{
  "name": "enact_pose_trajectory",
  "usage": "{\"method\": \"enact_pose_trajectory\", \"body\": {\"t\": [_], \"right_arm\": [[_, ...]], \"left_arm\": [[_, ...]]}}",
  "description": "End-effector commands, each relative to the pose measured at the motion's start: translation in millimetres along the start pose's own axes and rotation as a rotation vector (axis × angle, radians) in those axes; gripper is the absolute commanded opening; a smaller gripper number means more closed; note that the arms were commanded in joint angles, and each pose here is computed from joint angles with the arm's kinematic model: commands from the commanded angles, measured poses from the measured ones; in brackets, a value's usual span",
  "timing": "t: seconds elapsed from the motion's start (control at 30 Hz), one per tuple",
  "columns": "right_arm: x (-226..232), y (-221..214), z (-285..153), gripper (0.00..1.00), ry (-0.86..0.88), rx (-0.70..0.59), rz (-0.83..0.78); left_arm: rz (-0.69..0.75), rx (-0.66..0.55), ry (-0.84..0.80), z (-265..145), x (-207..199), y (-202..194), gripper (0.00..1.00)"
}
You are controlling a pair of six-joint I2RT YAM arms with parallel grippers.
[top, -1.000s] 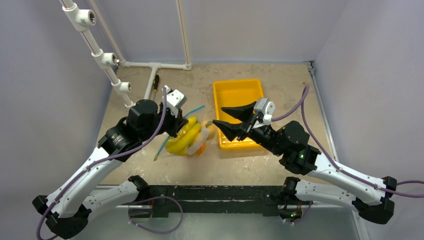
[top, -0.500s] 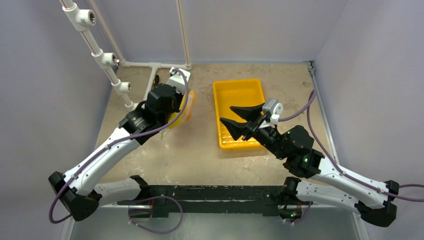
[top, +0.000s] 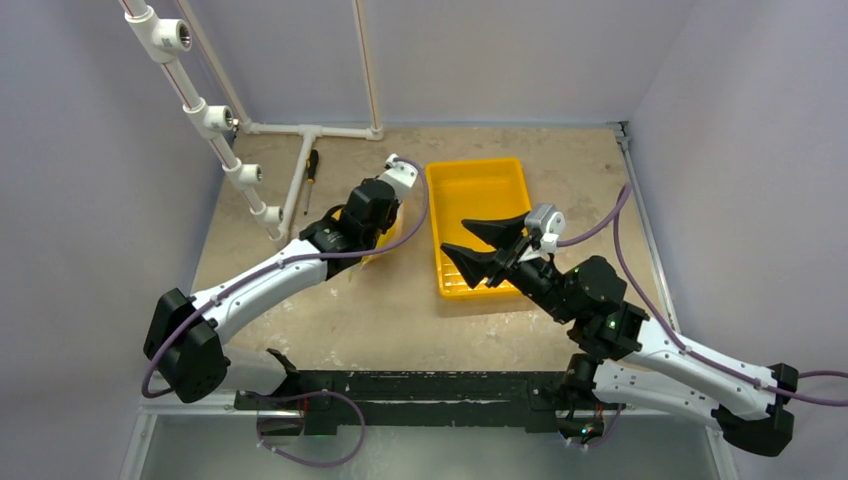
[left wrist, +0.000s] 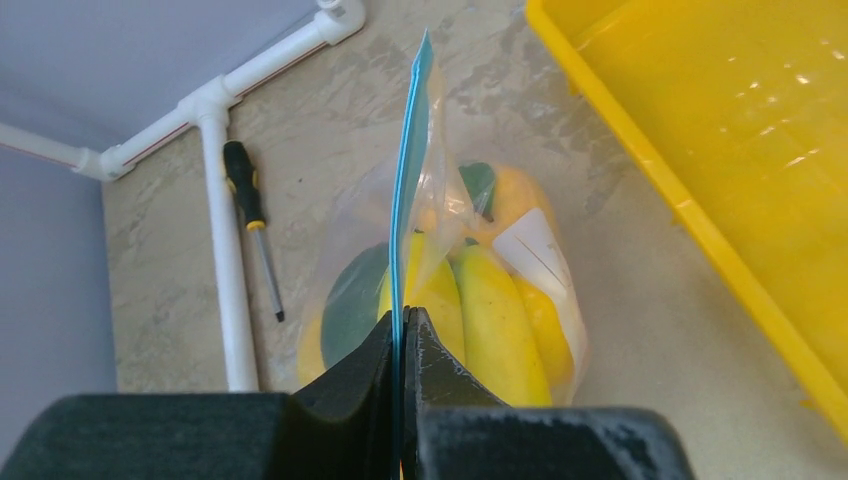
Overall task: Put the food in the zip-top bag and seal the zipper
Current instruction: Place the zipper food storage bag at the center of the board.
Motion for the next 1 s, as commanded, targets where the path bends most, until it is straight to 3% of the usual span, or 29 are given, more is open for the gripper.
{"method": "enact_pose_trajectory", "body": {"t": [0.0, 0.23, 0.57, 0.6, 0.7, 0.83, 0.97], "right_arm": [[-1, 4, -4, 0.6, -0.004, -0.022, 0.019], [-17, 6, -9, 0.6, -0.104, -0.019, 0.03], [-45, 11, -20, 0.64, -0.29, -0.02, 0.108], [-46, 8, -19, 0.65, -0.301, -0.012, 0.118], [-48, 0, -19, 0.66, -0.329, 0.002, 0.148], [-51, -9, -18, 0.72, -0.377, 0.02, 0.184], [-51, -19, -14, 0.74, -0.394, 0.056, 0.192]], "left_arm": [[-0.057, 0.024, -0.104, -3, -30, -13, 0.0], [-0.129, 0.064, -0.251, -21, -72, -33, 0.0], [-0.134, 0.191, -0.168, -38, -82, -91, 0.0], [-0.145, 0.198, -0.17, -41, -83, -95, 0.03], [-0.189, 0.215, -0.175, -49, -84, -107, 0.24], [-0.266, 0.233, -0.246, -61, -92, -110, 0.41], [-0.332, 0.226, -0.325, -74, -97, -105, 0.74]]}}
Point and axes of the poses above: each gripper's point midway between its finger pads, its own z axis out along the fingers, its own x axis along the line the jaws close on, y = z × x, the point moved 2 cm from there along -z, back along the fingers, and after that the axes turned 11 degrees about -z, right-handed, at the moved point
